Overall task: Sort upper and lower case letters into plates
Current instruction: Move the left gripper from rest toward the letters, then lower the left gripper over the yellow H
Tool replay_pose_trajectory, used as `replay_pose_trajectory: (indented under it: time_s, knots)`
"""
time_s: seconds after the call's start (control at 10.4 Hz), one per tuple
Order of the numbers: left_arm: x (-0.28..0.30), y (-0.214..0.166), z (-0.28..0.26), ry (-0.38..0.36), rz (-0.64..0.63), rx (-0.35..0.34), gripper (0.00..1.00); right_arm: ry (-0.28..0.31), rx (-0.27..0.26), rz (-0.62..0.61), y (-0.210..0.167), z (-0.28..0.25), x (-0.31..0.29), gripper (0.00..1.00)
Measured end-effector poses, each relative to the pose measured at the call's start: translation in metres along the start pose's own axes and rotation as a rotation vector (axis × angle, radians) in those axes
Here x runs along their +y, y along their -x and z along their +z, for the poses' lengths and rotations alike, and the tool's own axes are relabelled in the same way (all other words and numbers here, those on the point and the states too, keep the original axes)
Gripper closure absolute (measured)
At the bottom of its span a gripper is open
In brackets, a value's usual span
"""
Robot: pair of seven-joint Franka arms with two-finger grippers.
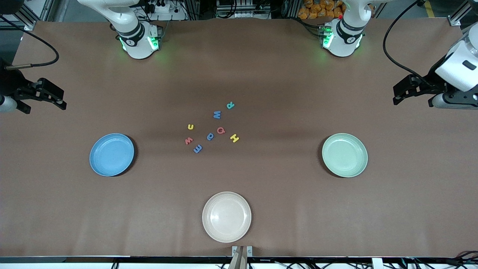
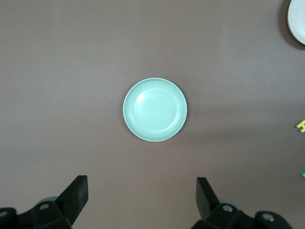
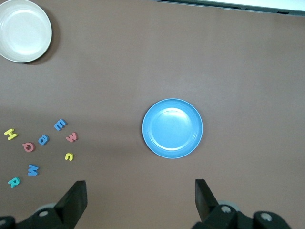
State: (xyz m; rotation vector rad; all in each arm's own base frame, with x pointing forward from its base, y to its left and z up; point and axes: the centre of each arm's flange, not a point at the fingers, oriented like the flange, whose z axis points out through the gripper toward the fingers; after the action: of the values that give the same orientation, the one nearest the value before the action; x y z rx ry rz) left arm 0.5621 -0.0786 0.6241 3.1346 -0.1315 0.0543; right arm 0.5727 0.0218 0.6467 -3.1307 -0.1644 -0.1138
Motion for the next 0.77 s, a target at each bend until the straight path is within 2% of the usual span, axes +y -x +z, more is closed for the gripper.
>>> replay_pose_trajectory:
  time_s: [0.29,0.77]
  knots:
    - [0.067,-0.018,0.048,0.012,0.105,-0.043,0.00,0.000,-0.001,0.001,0.000,0.001,0.001,0.00]
    - [0.232,-0.031,0.179,0.031,0.100,-0.078,0.00,0.000,-0.002,0.003,0.001,0.001,0.001,0.00]
